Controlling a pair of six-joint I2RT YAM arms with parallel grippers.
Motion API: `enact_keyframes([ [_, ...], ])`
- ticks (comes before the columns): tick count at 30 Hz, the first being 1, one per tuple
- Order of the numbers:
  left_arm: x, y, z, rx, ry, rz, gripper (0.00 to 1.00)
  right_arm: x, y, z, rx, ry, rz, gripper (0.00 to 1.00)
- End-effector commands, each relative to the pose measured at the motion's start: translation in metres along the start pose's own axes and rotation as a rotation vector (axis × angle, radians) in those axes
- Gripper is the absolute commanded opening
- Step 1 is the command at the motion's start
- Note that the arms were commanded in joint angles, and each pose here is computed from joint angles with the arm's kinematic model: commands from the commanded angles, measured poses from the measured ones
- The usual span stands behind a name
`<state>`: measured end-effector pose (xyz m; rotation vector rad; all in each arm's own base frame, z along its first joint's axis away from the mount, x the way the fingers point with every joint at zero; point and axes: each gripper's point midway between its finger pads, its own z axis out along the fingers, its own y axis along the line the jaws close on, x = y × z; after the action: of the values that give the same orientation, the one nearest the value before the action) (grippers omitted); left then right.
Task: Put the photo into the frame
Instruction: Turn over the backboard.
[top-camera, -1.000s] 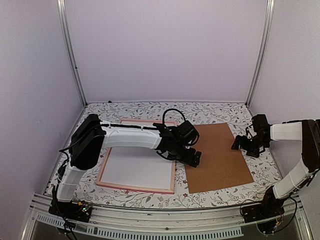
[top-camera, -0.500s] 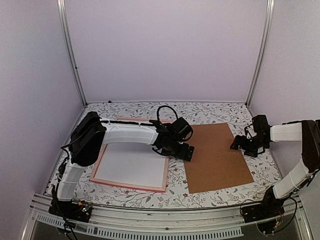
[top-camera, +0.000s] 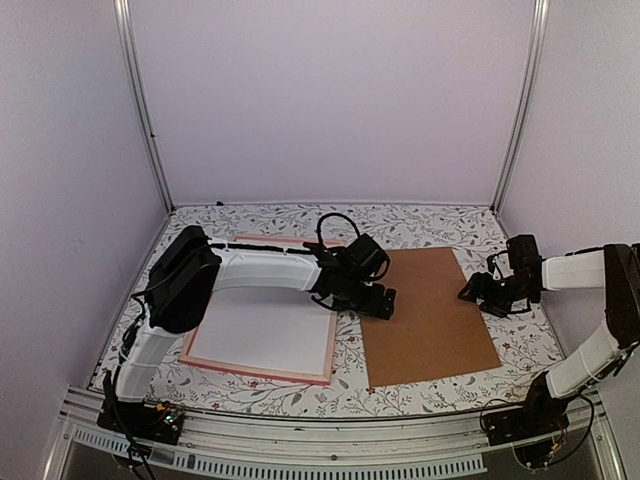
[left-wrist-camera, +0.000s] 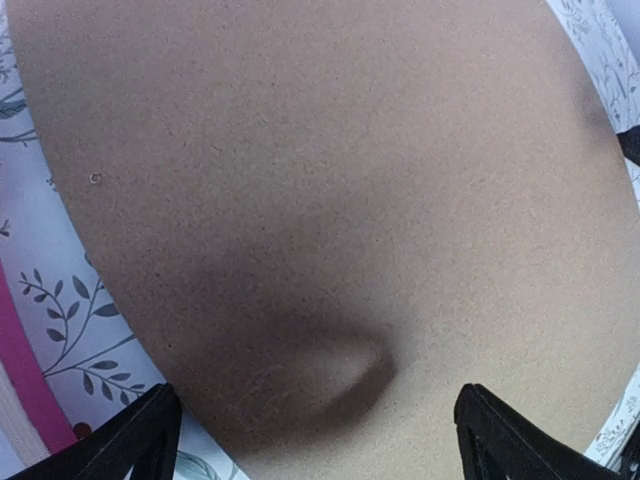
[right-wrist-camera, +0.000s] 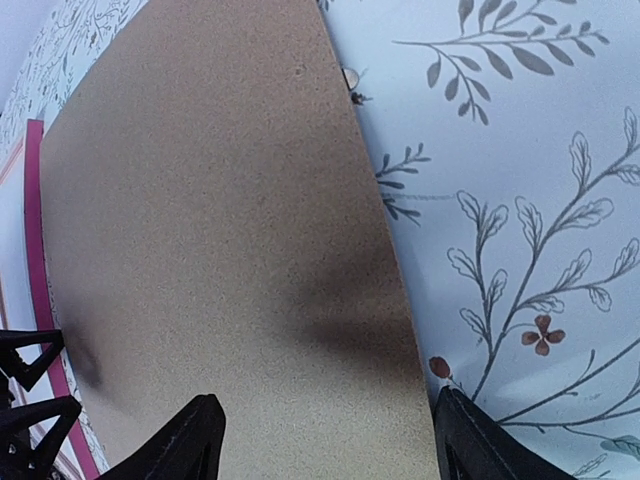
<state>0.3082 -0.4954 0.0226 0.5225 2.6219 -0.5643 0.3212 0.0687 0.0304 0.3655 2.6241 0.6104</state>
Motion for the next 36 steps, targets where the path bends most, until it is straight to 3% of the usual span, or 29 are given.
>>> enact_keyframes([
  [1, 0.045, 0.005, 0.027, 0.041, 0.128, -0.04, 0.98, 0.017, 0.026, -0.01, -0.146, 0.062, 0.023, 0.72],
  [15, 0.031, 0.0, 0.013, 0.085, 0.078, -0.057, 0.98, 0.013, 0.096, -0.071, -0.445, 0.067, -0.042, 0.57],
  [27, 0.011, -0.013, -0.017, 0.157, 0.015, -0.087, 0.98, 0.008, 0.156, -0.14, -0.681, 0.034, -0.131, 0.53],
  [36, -0.002, -0.023, -0.039, 0.208, -0.029, -0.104, 0.98, 0.016, 0.198, -0.16, -0.771, 0.05, -0.205, 0.52],
])
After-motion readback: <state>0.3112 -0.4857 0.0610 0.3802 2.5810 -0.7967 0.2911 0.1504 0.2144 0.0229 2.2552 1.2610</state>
